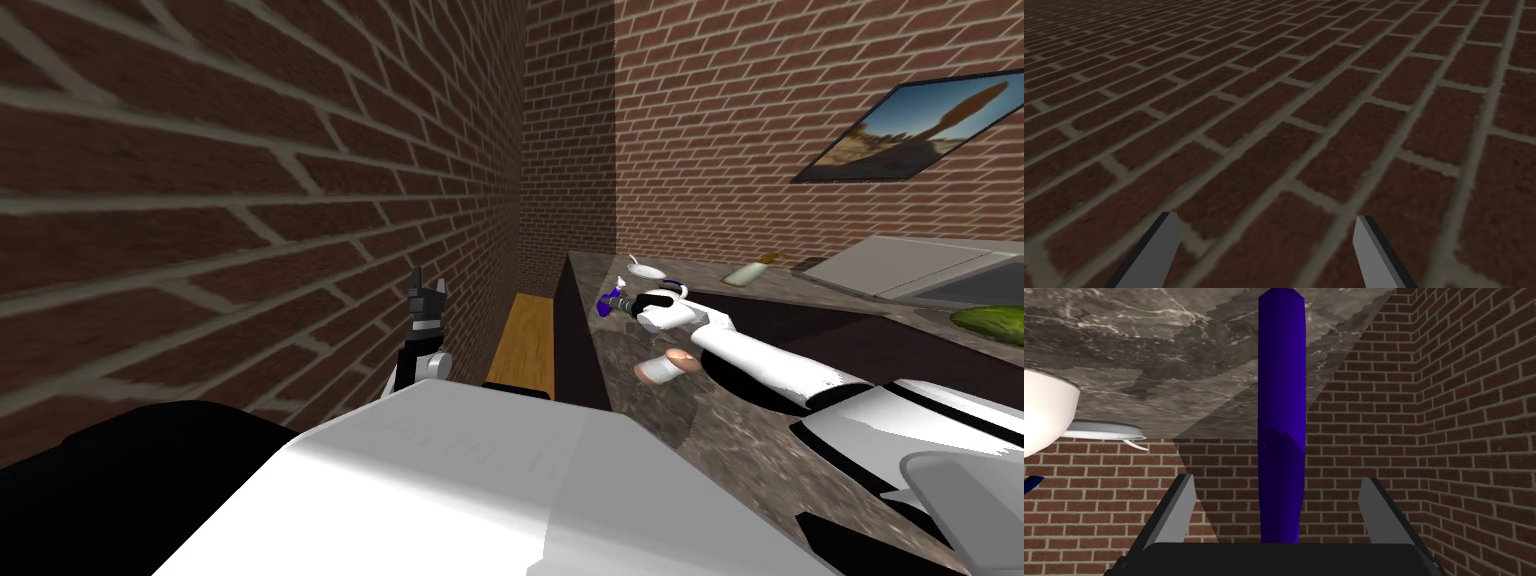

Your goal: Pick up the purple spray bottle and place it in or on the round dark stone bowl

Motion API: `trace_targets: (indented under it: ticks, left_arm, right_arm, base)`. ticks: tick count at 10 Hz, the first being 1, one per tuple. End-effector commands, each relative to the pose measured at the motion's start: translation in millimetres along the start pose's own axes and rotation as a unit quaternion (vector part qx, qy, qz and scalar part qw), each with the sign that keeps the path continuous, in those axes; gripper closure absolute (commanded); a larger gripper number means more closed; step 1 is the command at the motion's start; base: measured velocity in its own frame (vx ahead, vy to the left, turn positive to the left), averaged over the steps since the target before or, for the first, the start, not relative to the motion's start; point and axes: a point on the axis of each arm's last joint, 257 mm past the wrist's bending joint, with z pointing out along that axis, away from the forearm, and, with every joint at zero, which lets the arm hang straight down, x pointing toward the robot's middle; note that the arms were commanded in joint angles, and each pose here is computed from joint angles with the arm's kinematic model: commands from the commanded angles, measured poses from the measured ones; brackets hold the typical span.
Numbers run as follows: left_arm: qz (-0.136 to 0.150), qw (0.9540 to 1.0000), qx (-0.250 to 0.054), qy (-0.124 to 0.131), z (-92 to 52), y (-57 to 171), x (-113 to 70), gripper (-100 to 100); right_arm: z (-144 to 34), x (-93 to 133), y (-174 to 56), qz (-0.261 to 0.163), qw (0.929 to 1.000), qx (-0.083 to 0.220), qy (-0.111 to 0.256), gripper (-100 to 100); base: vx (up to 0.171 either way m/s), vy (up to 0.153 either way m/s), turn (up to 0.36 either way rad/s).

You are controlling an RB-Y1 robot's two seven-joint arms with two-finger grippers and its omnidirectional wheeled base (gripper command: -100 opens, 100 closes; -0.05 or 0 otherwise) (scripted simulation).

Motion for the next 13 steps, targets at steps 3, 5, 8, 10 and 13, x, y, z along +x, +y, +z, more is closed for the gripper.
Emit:
trace_targets:
  ticks: [3, 5, 8, 10, 13]
  left_arm:
    - [0.0, 1.0, 0.0, 0.0, 0.0, 0.0, 0.0, 0]
    - [0.0, 1.0, 0.0, 0.0, 0.0, 0.0, 0.0, 0]
    - [0.0, 1.0, 0.0, 0.0, 0.0, 0.0, 0.0, 0]
    - [0.0, 1.0, 0.0, 0.0, 0.0, 0.0, 0.0, 0]
    - [0.0, 1.0, 0.0, 0.0, 0.0, 0.0, 0.0, 0]
  right_arm:
    - [10.2, 24.8, -2.4, 0.009, 0.9999, 0.005, 0.007, -100]
    - [6.6, 18.0, -1.8, 0.007, 1.0, 0.004, 0.006, 100]
    - [6.5, 16.8, -1.2, 0.007, 1.0, 0.003, 0.005, 100]
    - [6.5, 17.0, -1.2, 0.007, 1.0, 0.003, 0.005, 0]
    - [3.5, 7.6, -1.5, 0.004, 1.0, 0.001, 0.002, 0]
  base:
    - [0.062, -0.047, 0.041]
    - [0.029, -0.024, 0.003]
    - [0.0, 0.0, 0.0]
    - [0.0, 0.0, 0.0]
    - [-0.033, 0.027, -0.025]
